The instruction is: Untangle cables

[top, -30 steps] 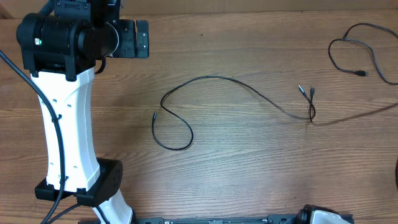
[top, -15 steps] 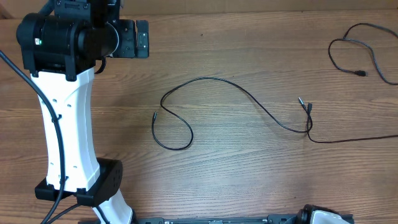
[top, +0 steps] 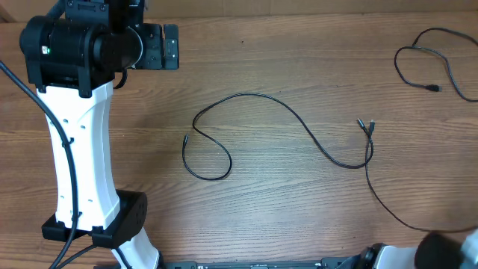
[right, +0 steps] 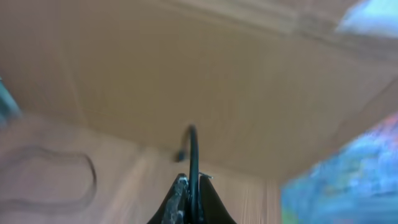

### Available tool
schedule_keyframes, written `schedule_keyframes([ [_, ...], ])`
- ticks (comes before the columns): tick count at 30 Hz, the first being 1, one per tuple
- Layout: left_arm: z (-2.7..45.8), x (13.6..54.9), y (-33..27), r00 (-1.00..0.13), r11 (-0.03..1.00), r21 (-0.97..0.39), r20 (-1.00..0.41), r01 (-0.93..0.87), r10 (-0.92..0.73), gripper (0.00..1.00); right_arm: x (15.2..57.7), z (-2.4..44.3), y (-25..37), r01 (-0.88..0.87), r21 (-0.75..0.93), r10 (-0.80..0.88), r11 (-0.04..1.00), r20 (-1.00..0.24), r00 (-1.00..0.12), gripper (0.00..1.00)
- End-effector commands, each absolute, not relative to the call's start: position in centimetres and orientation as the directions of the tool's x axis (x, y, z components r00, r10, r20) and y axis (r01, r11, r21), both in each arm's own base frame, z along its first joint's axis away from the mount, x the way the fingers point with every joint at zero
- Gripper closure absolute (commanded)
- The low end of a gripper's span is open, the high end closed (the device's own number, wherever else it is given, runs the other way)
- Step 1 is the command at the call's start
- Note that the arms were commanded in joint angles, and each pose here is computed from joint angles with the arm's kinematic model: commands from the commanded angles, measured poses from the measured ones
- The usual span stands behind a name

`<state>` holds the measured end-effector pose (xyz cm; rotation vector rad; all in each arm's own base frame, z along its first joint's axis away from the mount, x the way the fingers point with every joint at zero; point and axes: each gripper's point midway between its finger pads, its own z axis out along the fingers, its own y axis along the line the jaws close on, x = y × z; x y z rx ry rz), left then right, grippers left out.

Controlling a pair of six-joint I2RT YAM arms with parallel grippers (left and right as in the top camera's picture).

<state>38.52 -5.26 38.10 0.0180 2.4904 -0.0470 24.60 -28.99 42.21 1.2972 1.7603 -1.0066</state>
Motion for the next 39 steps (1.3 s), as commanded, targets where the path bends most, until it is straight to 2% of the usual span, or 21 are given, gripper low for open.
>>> schedule_keyframes([
  [1, 37.7, 38.7, -5.6, -0.803, 0.999, -0.027, -0.596, 0.042, 0.017, 0.0, 23.8, 38.3, -31.0, 0.993, 0.017, 0.583, 0.116, -0.811, -0.054, 0.96],
  [4, 37.7, 38.7, -5.6, -0.803, 0.999, -0.028, -0.596, 0.042, 0.017, 0.0, 22.3, 34.1, -33.3, 0.999, -0.021, 0.689, 0.045, -0.724, -0.046, 0.96],
  [6, 37.7, 38.7, -5.6, -0.803, 0.999, -0.028, -0.596, 0.042, 0.017, 0.0, 21.4, 31.6, -34.4, 1.0, -0.015, 0.75, -0.009, -0.662, -0.003, 0.96],
  [11, 37.7, 38.7, -5.6, -0.803, 0.999, -0.028, -0.596, 0.042, 0.017, 0.0, 19.9, 26.4, -36.4, 0.996, -0.028, 0.846, -0.081, -0.531, 0.054, 0.96],
  [19, 37.7, 38.7, -5.6, -0.803, 0.999, -0.028, -0.596, 0.042, 0.017, 0.0, 20.6, 19.2, -37.3, 0.997, -0.025, 0.893, -0.078, -0.446, 0.059, 0.96],
  [20, 37.7, 38.7, -5.6, -0.803, 0.999, -0.028, -0.596, 0.042, 0.017, 0.01, 20.9, 18.6, -37.2, 0.997, -0.019, 0.898, -0.071, -0.436, 0.056, 0.89],
  [21, 37.7, 38.7, -5.6, -0.803, 0.999, -0.028, -0.596, 0.042, 0.017, 0.0, 21.0, 18.4, -37.1, 0.998, -0.016, 0.901, -0.064, -0.432, 0.051, 0.7],
  [22, 37.7, 38.7, -5.6, -0.803, 0.999, -0.028, -0.596, 0.042, 0.017, 0.0, 21.1, 18.4, -37.1, 0.998, -0.017, 0.901, -0.062, -0.431, 0.049, 0.39],
  [23, 37.7, 38.7, -5.6, -0.803, 0.999, -0.028, -0.596, 0.042, 0.017, 0.0, 21.2, 18.5, -37.1, 0.998, -0.016, 0.9, -0.058, -0.433, 0.046, 0.2],
  [24, 37.7, 38.7, -5.6, -0.803, 0.999, -0.028, -0.596, 0.042, 0.017, 0.01, 21.4, 18.7, -37.1, 0.998, -0.012, 0.899, -0.055, -0.437, 0.044, 0.08],
  [25, 37.7, 38.7, -5.6, -0.803, 0.999, -0.028, -0.596, 0.042, 0.017, 0.01, 21.5, 18.9, -37.0, 0.999, -0.008, 0.897, -0.051, -0.439, 0.042, 0.02],
  [26, 37.7, 38.7, -5.6, -0.803, 0.999, -0.028, -0.596, 0.042, 0.017, 0.01, 21.8, 19.2, -36.9, 0.999, -0.003, 0.896, -0.045, -0.442, 0.039, 0.0],
  [33, 37.7, 38.7, -5.6, -0.803, 0.999, -0.028, -0.596, 0.042, 0.017, 0.01, 25.1, 23.8, -35.0, 0.996, 0.072, 0.877, 0.049, -0.48, -0.009, 0.0],
  [38, 37.7, 38.7, -5.6, -0.803, 0.999, -0.028, -0.596, 0.042, 0.017, 0.01, 31.2, 27.8, -28.8, 0.898, 0.184, 0.834, 0.4, -0.48, -0.273, 0.0],
  [39, 37.7, 38.7, -5.6, -0.803, 0.999, -0.028, -0.596, 0.042, 0.017, 0.01, 31.8, 27.9, -27.5, 0.876, 0.198, 0.827, 0.44, -0.469, -0.31, 0.0],
])
